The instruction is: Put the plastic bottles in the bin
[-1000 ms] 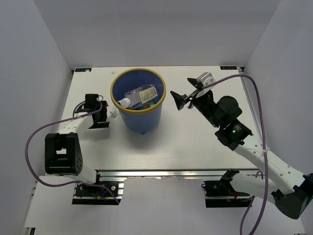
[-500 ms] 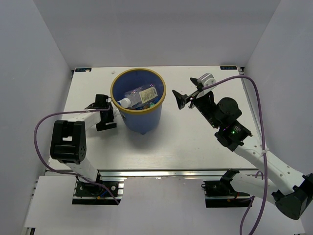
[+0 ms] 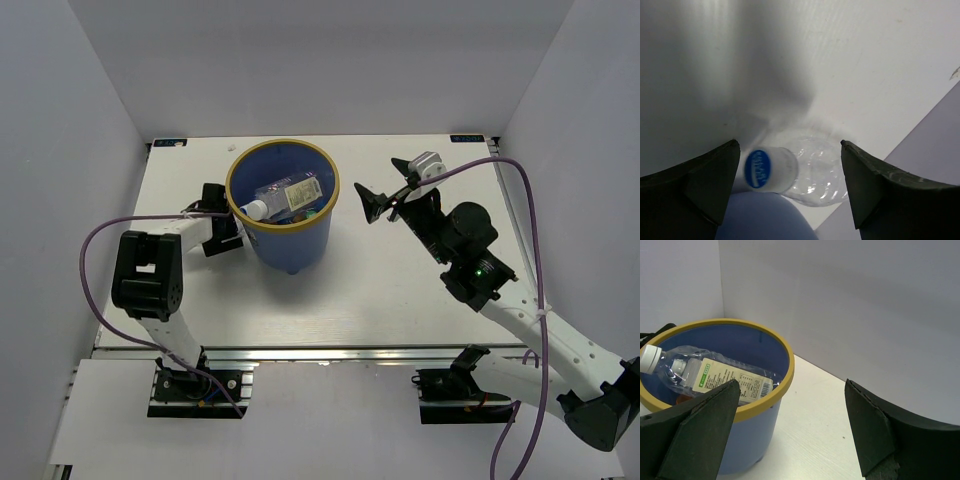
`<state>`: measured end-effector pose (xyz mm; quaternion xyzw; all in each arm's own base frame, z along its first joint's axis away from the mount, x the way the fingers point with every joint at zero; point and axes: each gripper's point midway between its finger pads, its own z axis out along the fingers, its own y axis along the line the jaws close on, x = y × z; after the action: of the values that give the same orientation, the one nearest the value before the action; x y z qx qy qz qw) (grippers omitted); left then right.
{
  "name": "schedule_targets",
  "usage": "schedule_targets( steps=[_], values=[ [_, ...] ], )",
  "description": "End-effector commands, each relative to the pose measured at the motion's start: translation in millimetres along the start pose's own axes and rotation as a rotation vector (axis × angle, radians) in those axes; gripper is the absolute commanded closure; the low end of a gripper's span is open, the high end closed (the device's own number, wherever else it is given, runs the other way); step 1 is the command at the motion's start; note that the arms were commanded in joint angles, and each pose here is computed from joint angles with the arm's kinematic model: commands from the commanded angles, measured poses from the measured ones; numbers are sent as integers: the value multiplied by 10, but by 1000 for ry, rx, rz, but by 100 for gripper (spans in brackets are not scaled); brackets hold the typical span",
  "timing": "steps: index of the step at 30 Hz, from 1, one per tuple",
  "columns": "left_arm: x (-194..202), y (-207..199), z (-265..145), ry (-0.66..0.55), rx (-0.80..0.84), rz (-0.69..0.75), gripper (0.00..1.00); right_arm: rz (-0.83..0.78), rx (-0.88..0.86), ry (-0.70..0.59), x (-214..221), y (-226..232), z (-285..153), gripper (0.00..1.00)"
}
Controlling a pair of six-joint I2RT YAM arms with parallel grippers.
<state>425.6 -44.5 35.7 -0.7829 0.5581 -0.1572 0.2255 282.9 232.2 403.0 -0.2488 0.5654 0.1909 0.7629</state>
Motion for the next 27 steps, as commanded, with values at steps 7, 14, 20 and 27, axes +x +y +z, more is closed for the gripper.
schedule_targets(
  steps=[7,14,20,27],
  values=[
    [244,2,215,27,-30,-21,16,2,34,-93,-238,-92,-45,11],
    [173,-34,195,-6,-10,-42,36,5,38,-103,-247,-97,-55,11],
    [145,-85,101,-6,18,-42,55,10,37,-103,-234,-92,-51,11],
    [-4,-281,-149,-36,103,-38,100,12,33,-113,-259,-87,-75,11]
  ],
)
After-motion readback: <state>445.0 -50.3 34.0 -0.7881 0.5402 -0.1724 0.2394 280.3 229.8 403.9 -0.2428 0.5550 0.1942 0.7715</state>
